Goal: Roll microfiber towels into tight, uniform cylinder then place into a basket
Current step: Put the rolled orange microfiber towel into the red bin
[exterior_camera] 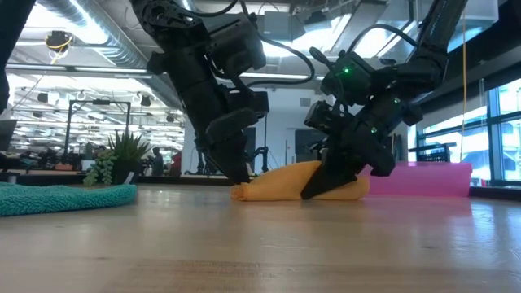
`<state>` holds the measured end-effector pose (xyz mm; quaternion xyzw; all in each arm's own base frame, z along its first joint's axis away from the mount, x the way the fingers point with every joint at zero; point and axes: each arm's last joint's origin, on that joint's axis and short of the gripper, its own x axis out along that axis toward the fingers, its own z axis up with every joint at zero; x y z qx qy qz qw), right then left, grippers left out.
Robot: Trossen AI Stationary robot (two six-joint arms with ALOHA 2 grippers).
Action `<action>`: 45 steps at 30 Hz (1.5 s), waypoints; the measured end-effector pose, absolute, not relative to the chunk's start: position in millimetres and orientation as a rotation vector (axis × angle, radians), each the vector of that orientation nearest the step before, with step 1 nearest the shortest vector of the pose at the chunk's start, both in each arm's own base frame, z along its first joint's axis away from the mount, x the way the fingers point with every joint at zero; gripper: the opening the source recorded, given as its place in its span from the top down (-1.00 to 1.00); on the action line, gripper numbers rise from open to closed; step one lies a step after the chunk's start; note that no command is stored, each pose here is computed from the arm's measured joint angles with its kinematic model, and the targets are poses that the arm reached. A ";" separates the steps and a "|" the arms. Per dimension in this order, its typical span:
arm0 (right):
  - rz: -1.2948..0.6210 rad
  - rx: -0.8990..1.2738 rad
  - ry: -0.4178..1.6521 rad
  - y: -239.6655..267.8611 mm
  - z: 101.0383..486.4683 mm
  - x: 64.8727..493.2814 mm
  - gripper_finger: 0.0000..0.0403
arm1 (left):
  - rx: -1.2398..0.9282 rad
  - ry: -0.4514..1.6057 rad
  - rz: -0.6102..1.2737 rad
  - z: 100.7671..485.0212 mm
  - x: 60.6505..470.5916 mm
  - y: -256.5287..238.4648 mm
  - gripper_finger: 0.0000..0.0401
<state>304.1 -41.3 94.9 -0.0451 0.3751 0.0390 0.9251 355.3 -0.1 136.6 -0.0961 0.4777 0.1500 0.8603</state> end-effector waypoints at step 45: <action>0.087 -0.111 0.756 -42.9 98.6 308.2 0.84 | -0.194 0.918 0.295 182.3 342.2 1.7 0.53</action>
